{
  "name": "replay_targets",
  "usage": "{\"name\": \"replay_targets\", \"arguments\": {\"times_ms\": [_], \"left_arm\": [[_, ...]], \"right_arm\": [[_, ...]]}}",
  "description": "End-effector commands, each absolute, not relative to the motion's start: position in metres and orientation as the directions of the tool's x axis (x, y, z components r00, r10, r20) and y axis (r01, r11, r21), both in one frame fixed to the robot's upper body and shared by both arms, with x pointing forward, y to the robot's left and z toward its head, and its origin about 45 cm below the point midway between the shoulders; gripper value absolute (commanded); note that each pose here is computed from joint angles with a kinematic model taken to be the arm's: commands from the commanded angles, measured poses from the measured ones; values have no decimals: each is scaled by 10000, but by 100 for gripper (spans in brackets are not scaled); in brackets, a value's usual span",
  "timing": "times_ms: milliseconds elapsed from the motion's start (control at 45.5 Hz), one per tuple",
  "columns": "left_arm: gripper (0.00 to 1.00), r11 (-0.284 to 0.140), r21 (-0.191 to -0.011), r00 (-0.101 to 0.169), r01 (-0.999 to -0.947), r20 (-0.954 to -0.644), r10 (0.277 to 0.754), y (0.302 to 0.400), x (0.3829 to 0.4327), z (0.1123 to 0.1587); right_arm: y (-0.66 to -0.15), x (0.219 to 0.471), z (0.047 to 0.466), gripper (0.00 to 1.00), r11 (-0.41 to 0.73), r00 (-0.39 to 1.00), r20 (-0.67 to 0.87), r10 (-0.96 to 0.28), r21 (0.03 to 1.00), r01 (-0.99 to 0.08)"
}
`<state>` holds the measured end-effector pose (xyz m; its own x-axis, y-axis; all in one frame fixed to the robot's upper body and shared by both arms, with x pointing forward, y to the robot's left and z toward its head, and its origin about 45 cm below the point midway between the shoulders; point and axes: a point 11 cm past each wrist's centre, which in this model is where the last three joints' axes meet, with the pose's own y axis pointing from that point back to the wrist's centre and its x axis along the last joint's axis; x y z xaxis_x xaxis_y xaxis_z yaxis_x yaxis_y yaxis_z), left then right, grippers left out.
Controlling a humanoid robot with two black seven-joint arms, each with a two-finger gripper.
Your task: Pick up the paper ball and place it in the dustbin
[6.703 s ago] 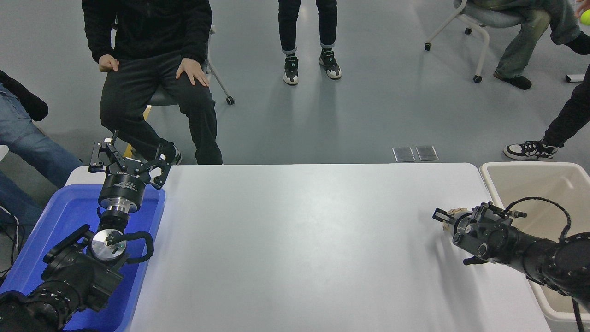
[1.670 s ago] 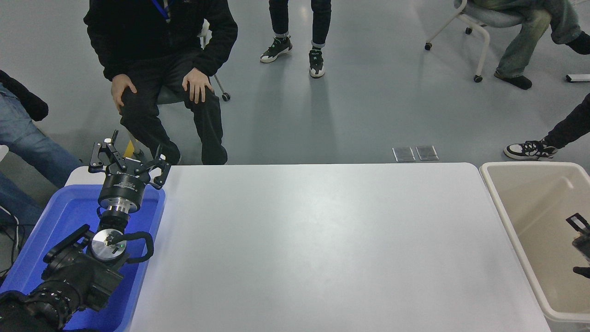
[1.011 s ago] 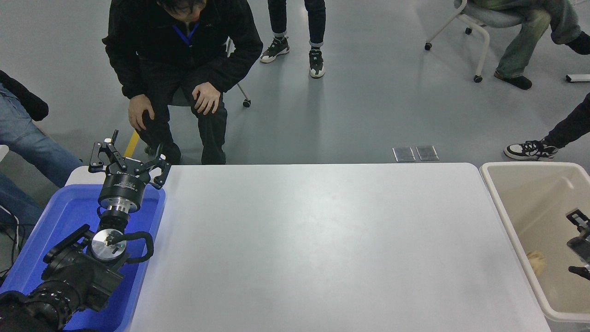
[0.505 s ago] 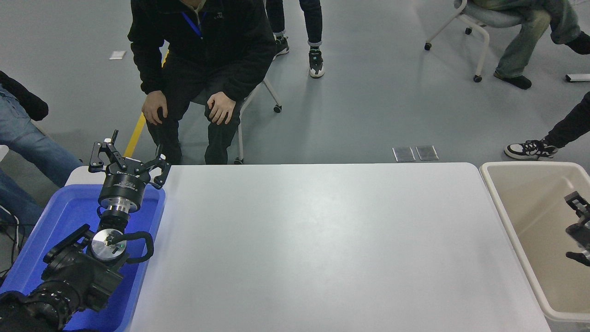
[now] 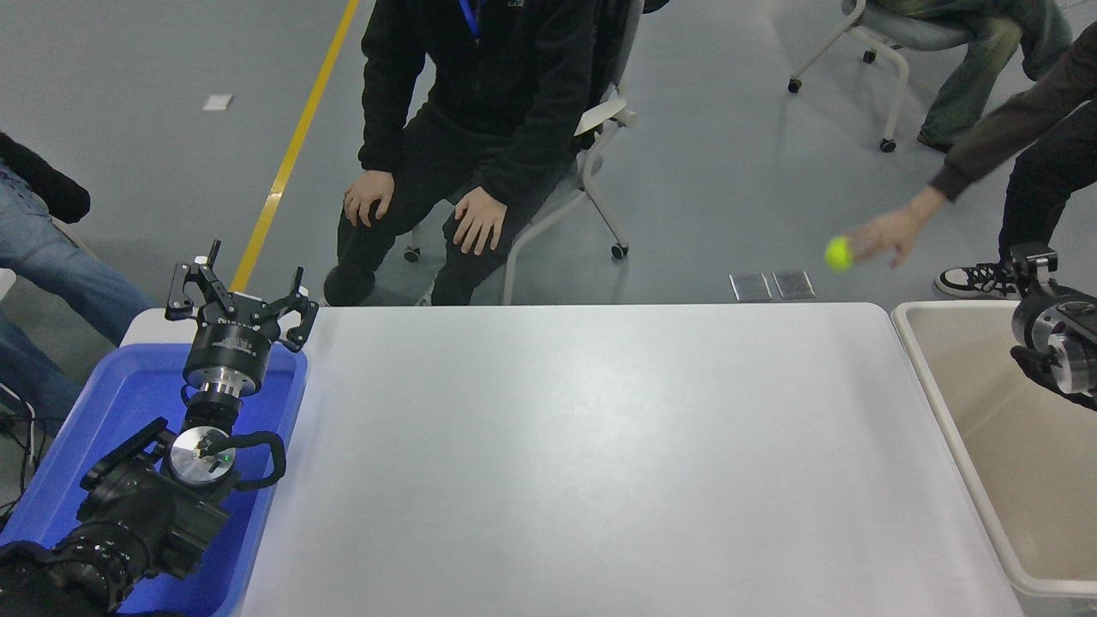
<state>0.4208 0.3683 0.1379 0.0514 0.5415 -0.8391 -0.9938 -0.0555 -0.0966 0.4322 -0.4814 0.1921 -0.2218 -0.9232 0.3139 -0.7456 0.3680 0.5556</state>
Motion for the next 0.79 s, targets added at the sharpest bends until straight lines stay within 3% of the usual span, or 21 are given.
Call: {"name": "replay_targets", "arguments": {"times_ms": [0, 220, 418, 593, 769], "left_arm": [[99, -550, -964, 514, -9938, -8389, 5418, 3682, 4208, 1379], [99, -550, -964, 514, -9938, -8389, 5418, 3682, 4208, 1379], [99, -550, -964, 514, -9938, -8389, 5418, 3682, 4208, 1379], [99, -558, -952, 499, -9939, -8388, 5422, 3683, 4208, 1377], [99, -567, -943, 486, -9939, -8385, 5427, 3687, 4206, 1375]], "right_arm": [[-4256, 4555, 2069, 100, 2046, -2212, 308, -9747, 5199, -8294], [-3866, 4307, 1636, 100, 510, -1845, -2154, -9589, 5088, -8594], [-3710, 4264, 1535, 100, 1061, -2062, -2990, -9317, 3189, -9418], [-3558, 4162, 1377, 100, 1245, -2202, -3699, -9026, 2653, -9561], [-3640, 4134, 1411, 100, 2300, -2765, -4388, -8550, 1571, -9604]]}}
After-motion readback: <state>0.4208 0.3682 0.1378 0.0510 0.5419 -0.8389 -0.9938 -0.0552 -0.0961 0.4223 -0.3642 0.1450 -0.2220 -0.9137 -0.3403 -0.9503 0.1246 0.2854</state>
